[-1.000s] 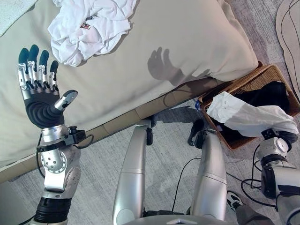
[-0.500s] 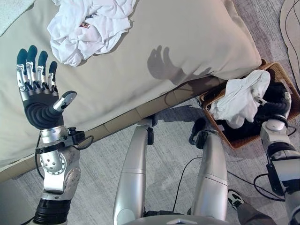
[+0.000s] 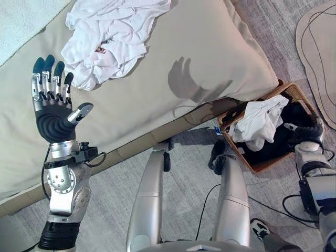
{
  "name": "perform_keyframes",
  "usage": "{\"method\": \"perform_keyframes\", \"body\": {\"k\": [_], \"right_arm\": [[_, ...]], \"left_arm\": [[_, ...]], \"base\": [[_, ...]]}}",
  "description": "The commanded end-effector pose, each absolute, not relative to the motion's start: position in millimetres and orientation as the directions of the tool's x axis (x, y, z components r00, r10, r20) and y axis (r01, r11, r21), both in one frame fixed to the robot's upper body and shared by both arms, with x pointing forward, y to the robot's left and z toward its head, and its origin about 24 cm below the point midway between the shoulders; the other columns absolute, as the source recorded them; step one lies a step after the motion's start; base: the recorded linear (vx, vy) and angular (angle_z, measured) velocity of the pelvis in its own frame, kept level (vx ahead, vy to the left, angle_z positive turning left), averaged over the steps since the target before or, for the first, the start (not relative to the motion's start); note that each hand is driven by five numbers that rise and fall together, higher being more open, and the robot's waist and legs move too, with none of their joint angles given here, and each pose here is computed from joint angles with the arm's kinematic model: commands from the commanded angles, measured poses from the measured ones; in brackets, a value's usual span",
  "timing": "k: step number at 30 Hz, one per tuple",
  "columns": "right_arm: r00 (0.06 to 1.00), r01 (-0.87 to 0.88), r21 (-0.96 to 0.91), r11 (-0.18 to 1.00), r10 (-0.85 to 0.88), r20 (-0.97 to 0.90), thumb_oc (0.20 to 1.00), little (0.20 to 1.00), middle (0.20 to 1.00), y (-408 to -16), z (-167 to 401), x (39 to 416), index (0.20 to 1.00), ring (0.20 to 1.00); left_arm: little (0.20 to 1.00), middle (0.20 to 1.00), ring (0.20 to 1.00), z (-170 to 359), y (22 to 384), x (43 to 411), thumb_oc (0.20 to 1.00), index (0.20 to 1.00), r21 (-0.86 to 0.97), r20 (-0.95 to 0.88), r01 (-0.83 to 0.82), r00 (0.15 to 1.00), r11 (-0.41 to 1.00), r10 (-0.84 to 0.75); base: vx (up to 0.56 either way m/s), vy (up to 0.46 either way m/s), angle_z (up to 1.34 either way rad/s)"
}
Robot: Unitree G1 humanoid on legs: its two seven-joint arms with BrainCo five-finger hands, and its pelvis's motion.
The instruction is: Pick up clothes into the bucket
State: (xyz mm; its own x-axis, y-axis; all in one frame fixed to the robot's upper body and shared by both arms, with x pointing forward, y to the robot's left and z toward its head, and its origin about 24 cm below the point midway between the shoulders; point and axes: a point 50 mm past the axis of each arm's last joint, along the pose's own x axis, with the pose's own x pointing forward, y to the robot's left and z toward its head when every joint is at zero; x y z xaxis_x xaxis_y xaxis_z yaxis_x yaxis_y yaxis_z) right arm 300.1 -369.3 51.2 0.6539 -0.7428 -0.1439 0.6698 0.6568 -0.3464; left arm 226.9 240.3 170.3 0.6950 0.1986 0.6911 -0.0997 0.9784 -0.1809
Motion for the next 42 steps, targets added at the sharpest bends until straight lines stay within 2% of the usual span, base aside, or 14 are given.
{"method": "perform_keyframes", "body": {"k": [1,4,7,9,12,14,15,22,28,32,37,40,41,42], "right_arm": [[0.721,0.659,-0.233,0.715,-0.689,-0.075,1.0,1.0,1.0,-355,42,295,1.0,1.0],[0.811,0.584,-0.162,0.796,-0.583,0.058,1.0,1.0,1.0,-325,50,299,1.0,1.0],[0.837,0.546,-0.153,0.823,-0.534,0.116,1.0,1.0,1.0,-309,54,297,1.0,1.0],[0.882,0.455,-0.189,0.87,-0.411,0.232,1.0,1.0,1.0,-290,72,295,1.0,1.0],[0.909,0.375,-0.158,0.913,-0.33,0.254,1.0,1.0,1.0,-277,71,283,1.0,1.0],[0.922,0.333,-0.16,0.929,-0.286,0.26,1.0,1.0,1.0,-271,72,280,1.0,1.0],[0.947,0.242,-0.198,0.95,-0.187,0.262,1.0,1.0,1.0,-261,72,274,1.0,1.0],[0.97,0.033,-0.193,0.981,0.015,0.244,1.0,1.0,1.0,-235,70,264,1.0,1.0],[0.962,0.001,-0.152,0.988,0.041,0.272,1.0,1.0,1.0,-228,75,262,1.0,1.0],[0.944,-0.033,-0.127,0.991,0.073,0.322,1.0,1.0,1.0,-225,87,259,1.0,1.0],[0.939,-0.046,-0.09,0.995,0.074,0.336,1.0,1.0,1.0,-224,90,259,1.0,1.0],[0.936,-0.056,-0.076,0.996,0.079,0.342,1.0,1.0,1.0,-223,92,258,1.0,1.0],[0.938,-0.066,-0.074,0.995,0.087,0.335,1.0,1.0,1.0,-222,90,258,1.0,1.0],[0.938,-0.066,-0.073,0.995,0.087,0.336,1.0,1.0,1.0,-221,90,258,1.0,1.0]], "left_arm": [[1.0,1.0,1.0,171,260,222,1.0,1.0,-0.122,0.725,-0.311,0.621,0.943,0.299],[1.0,1.0,1.0,176,274,230,1.0,1.0,-0.017,0.741,-0.494,0.578,0.869,0.343],[1.0,1.0,1.0,185,284,240,1.0,1.0,0.042,0.773,-0.601,0.526,0.798,0.355],[1.0,1.0,1.0,202,308,256,1.0,1.0,0.225,0.802,-0.765,0.498,0.603,0.332],[1.0,1.0,1.0,229,323,265,1.0,1.0,0.325,0.84,-0.828,0.474,0.457,0.262],[1.0,1.0,1.0,236,325,267,1.0,1.0,0.344,0.845,-0.838,0.473,0.423,0.249],[1.0,1.0,1.0,252,332,271,1.0,1.0,0.372,0.861,-0.861,0.46,0.346,0.216],[1.0,1.0,1.0,295,341,287,1.0,1.0,0.456,0.878,-0.883,0.467,0.114,0.107],[1.0,1.0,1.0,305,345,298,1.0,1.0,0.512,0.855,-0.859,0.51,0.008,0.09],[1.0,1.0,1.0,306,360,307,1.0,1.0,0.621,0.783,-0.774,0.609,-0.123,0.127],[1.0,1.0,1.0,311,365,312,1.0,1.0,0.656,0.755,-0.743,0.637,-0.136,0.157],[1.0,1.0,1.0,317,364,319,1.0,1.0,0.739,0.673,-0.654,0.725,-0.16,0.144],[0.881,0.881,0.881,315,368,319,0.881,0.881,0.759,0.65,-0.624,0.744,-0.187,0.156],[0.558,0.558,0.558,311,371,321,0.558,0.558,0.785,0.618,-0.589,0.767,-0.192,0.171]], "base": [[0.02,0.027,-0.06],[0.02,0.031,-0.05],[0.02,0.039,-0.13],[0.0,0.055,-0.14],[-0.01,0.02,-0.18],[-0.01,0.006,-0.06],[0.0,0.0,0.0],[-0.03,0.008,-0.04],[0.0,0.005,-0.01],[0.01,0.037,-0.06],[0.0,0.004,-0.01],[0.0,0.0,0.0],[0.0,0.015,0.04],[0.0,0.0,0.0]]}}
